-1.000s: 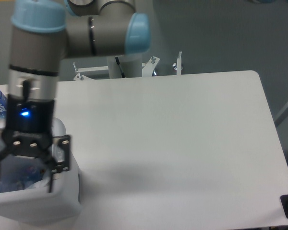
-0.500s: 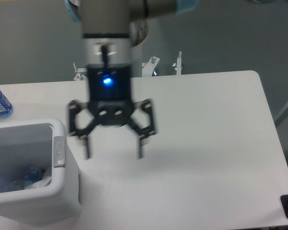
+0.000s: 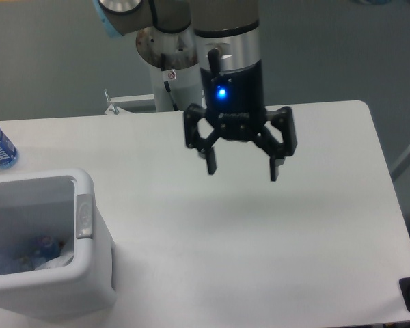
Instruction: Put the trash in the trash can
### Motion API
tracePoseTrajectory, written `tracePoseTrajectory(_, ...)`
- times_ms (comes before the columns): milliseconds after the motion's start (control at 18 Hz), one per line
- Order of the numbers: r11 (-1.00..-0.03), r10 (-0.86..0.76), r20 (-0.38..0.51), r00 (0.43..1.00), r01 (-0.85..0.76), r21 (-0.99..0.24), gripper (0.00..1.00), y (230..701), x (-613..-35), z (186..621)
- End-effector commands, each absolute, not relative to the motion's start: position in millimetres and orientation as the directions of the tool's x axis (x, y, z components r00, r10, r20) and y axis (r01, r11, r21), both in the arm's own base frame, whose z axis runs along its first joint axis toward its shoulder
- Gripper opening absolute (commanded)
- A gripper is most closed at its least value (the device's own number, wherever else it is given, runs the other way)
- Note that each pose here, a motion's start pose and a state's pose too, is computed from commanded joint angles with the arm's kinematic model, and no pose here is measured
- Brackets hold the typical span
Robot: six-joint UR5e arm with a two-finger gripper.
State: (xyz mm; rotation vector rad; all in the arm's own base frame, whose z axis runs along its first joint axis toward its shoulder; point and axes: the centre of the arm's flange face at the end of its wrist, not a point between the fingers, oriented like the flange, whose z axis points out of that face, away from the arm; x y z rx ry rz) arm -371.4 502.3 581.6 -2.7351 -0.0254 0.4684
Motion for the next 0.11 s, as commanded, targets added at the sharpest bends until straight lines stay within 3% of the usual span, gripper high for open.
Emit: tracePoseTrajectory(111,-0.933,0.078,-0.319,0.944,-0.043,-0.357,1.00,502.3,-371.4,581.8)
